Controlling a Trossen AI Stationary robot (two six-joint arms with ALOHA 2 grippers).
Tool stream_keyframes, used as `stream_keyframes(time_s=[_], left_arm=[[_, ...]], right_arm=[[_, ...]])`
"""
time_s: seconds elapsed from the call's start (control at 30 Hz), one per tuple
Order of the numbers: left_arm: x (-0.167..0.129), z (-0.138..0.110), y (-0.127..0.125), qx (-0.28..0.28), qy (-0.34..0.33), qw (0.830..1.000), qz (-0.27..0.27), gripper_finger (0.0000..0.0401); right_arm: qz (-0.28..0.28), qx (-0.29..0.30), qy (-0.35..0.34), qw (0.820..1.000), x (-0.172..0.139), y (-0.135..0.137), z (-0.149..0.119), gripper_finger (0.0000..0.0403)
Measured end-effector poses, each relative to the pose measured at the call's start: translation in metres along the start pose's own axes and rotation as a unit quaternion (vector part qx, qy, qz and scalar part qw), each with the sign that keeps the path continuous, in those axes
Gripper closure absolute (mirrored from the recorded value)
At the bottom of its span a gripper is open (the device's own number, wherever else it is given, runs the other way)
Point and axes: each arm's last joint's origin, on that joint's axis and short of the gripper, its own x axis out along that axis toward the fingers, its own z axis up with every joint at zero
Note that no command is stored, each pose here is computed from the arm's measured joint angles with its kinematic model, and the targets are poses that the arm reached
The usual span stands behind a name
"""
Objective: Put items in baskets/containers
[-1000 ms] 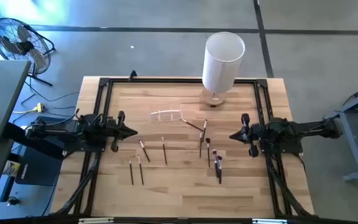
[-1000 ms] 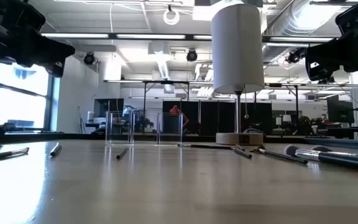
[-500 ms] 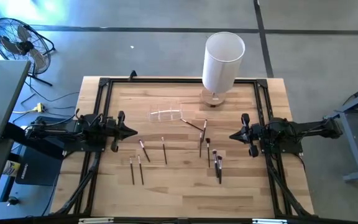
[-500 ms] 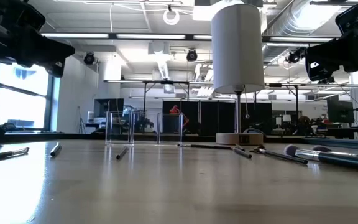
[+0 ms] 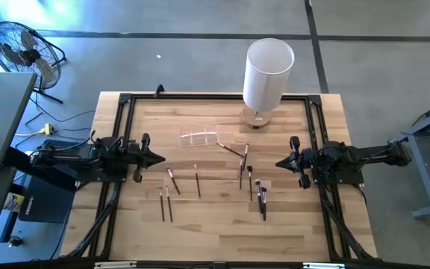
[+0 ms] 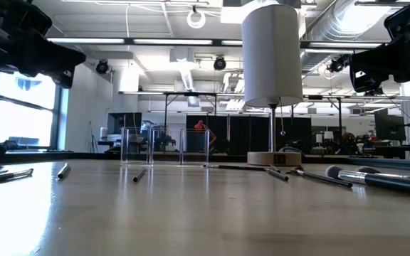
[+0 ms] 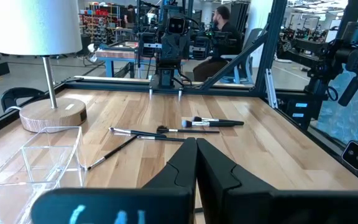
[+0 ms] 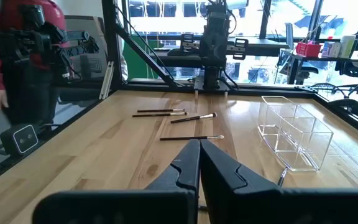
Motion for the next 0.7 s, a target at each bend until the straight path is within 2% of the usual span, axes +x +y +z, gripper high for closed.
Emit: stream_keyframes(time_s=[0.7], left_arm=[[0.0000, 0.0000, 0.0000, 0.000, 0.000, 1.000, 0.000, 0.0400]], right_arm=[[0.000, 0.000, 0.000, 1.000, 0.0000, 0.0000, 0.0000, 0.0395]])
